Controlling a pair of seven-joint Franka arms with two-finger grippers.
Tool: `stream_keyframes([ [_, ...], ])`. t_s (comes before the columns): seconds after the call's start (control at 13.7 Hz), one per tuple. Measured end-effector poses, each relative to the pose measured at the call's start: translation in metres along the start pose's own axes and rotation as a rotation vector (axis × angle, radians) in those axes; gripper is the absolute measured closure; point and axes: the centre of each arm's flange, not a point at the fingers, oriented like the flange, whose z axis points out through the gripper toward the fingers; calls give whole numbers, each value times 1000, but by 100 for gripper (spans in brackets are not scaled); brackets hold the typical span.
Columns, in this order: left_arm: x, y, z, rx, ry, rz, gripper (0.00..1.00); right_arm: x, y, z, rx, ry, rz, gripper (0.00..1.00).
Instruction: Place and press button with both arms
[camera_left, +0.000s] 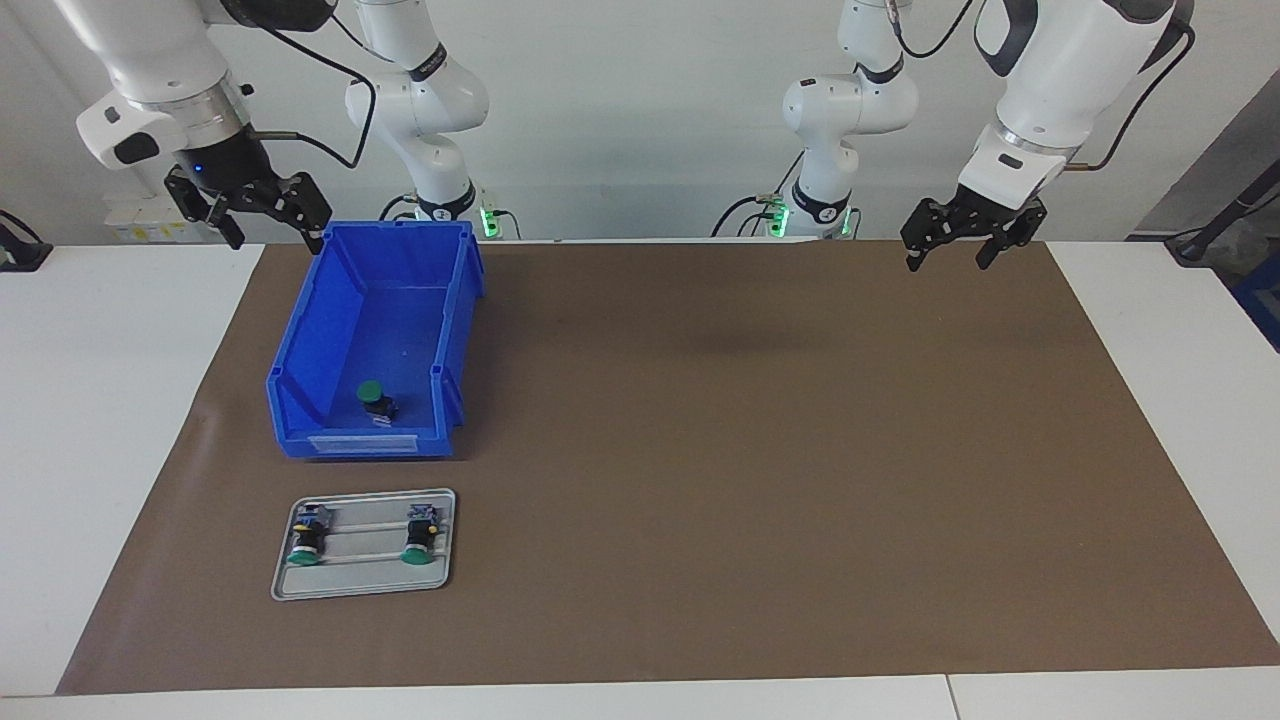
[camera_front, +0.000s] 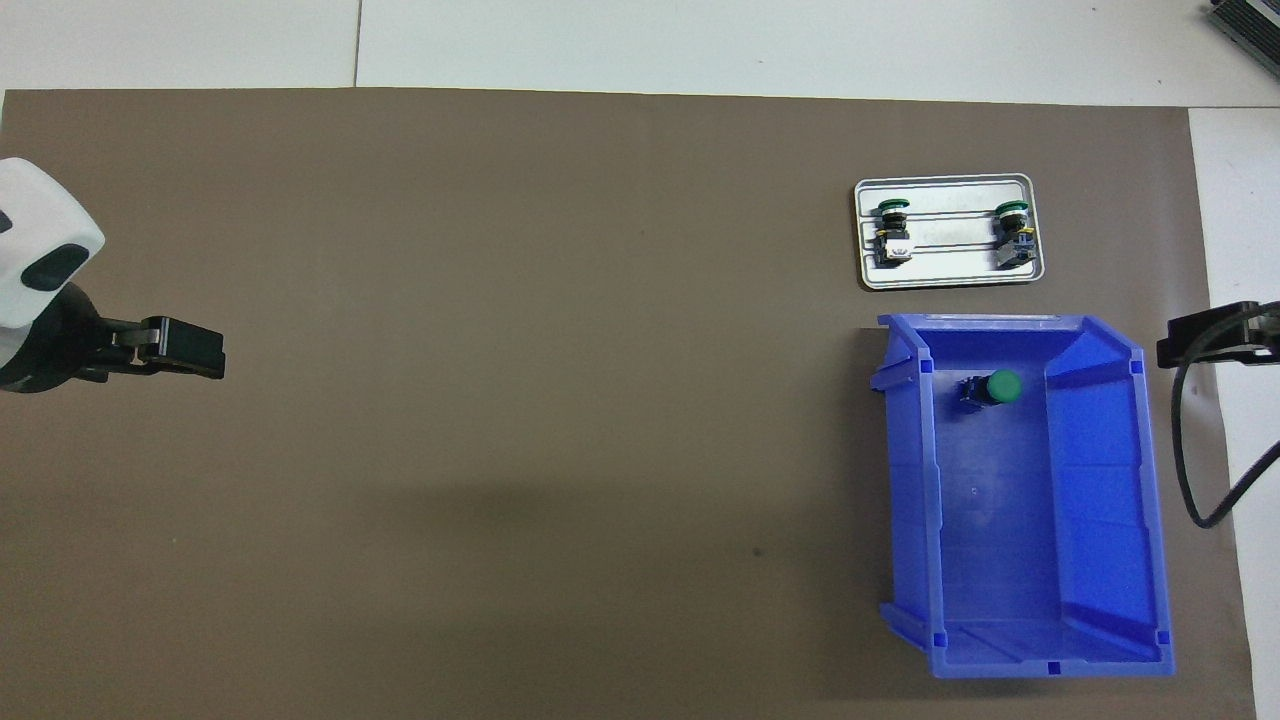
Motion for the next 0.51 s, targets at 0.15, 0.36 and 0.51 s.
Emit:
stream_keyframes([
  [0.15,0,0,0,0,0,0,0,0,1,1,-1,-1,-9,0],
  [0.36,0,0,0,0,0,0,0,0,1,1,-1,-2,-10,0],
  [0.51,0,0,0,0,0,0,0,0,0,1,0,-2,-11,0],
])
